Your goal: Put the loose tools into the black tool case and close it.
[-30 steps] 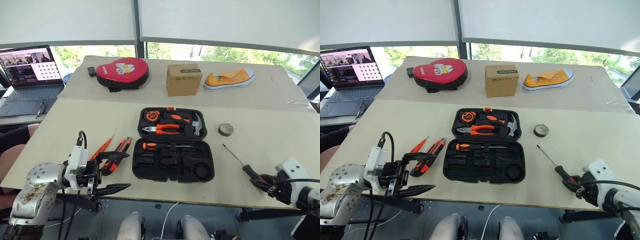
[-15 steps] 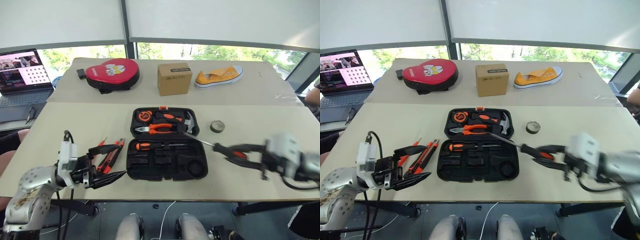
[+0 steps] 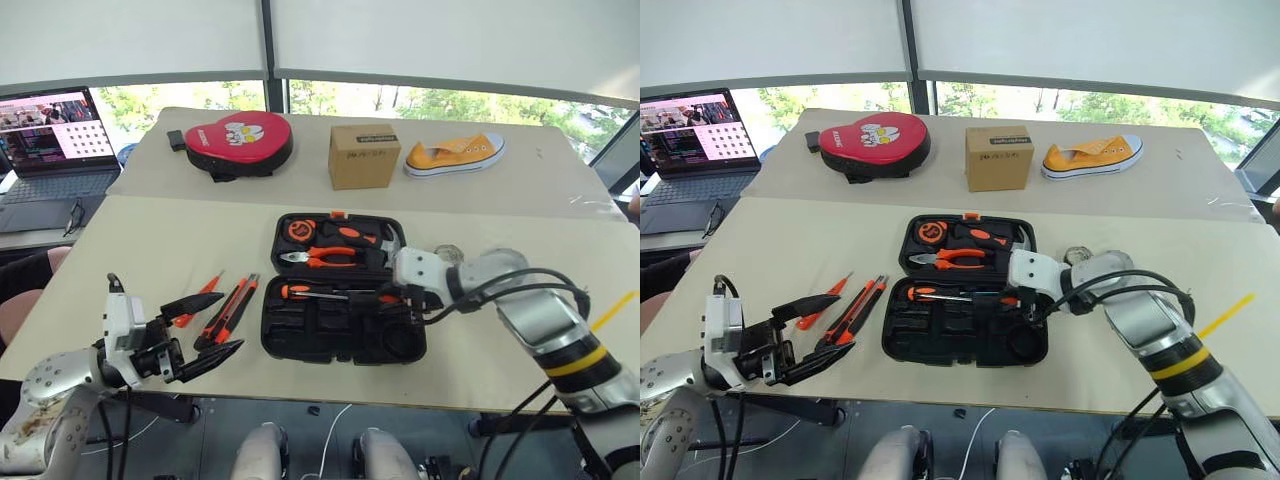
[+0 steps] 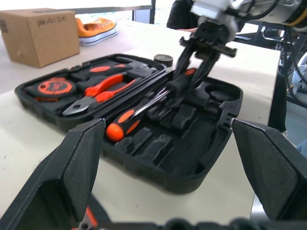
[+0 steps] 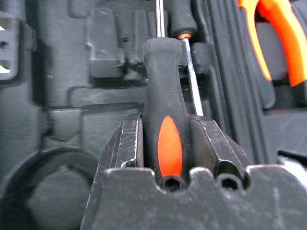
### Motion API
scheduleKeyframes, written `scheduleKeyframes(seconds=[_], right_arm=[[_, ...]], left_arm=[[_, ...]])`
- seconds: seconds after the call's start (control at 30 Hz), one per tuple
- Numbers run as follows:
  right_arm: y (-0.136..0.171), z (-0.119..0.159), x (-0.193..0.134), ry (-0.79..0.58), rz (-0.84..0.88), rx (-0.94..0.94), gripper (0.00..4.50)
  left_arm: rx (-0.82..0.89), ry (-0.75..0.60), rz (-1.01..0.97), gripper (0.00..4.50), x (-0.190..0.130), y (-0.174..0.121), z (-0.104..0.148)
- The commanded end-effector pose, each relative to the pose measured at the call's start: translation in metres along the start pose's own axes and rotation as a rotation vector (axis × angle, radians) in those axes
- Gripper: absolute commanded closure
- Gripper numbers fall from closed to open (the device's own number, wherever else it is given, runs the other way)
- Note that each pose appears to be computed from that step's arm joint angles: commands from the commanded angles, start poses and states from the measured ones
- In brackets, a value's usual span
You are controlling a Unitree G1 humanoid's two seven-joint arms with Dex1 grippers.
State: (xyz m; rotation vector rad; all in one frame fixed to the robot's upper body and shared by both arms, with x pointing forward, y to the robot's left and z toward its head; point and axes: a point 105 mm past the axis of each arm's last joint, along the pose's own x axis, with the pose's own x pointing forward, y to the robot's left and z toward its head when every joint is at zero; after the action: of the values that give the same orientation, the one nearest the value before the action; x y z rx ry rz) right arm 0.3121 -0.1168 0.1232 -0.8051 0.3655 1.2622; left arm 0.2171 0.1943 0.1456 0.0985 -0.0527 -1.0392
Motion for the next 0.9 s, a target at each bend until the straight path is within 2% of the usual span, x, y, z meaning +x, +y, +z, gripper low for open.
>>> scheduleKeyframes(seconds=[0.03, 0.27, 0.47, 0.5, 0.53, 0.57, 0.6, 0.7, 0.77, 0.9], right_arm=[[-0.003, -0.001, 0.000, 0.032, 0.016, -0.024, 3.46], [0.001, -0.007, -0.003, 0.089, 0.095, -0.030, 3.46], [-0.004, -0.007, -0.001, 0.083, 0.064, -0.007, 3.46], [0.001, -0.006, -0.002, 0.078, 0.099, 0.010, 3.46], [0.000, -0.004, -0.001, 0.067, 0.093, -0.011, 2.46], [-0.006, 0.002, -0.001, 0.035, 0.053, -0.038, 2.27], [-0.009, 0.007, -0.001, 0.006, 0.039, -0.050, 1.85], [-0.002, 0.024, -0.015, -0.083, 0.126, -0.099, 0.86], [0.002, 0.030, -0.025, -0.118, 0.175, -0.106, 0.86], [-0.005, 0.034, -0.030, -0.171, 0.146, -0.095, 0.86]], left_arm=[[0.020, -0.003, -0.003, 0.00, 0.003, -0.003, 0.006], [0.028, -0.001, 0.004, 0.00, 0.004, -0.003, 0.008], [0.027, 0.004, 0.013, 0.00, 0.003, -0.005, 0.008], [0.026, 0.005, 0.015, 0.00, 0.002, -0.005, 0.007], [0.025, 0.006, 0.016, 0.00, 0.001, -0.005, 0.007], [0.025, 0.007, 0.017, 0.00, 0.001, -0.005, 0.007], [0.025, 0.008, 0.019, 0.00, 0.000, -0.004, 0.007], [0.024, 0.011, 0.025, 0.00, -0.002, -0.004, 0.006], [0.023, 0.014, 0.028, 0.00, -0.003, -0.004, 0.004], [0.025, 0.017, 0.036, 0.00, -0.005, -0.003, 0.003]])
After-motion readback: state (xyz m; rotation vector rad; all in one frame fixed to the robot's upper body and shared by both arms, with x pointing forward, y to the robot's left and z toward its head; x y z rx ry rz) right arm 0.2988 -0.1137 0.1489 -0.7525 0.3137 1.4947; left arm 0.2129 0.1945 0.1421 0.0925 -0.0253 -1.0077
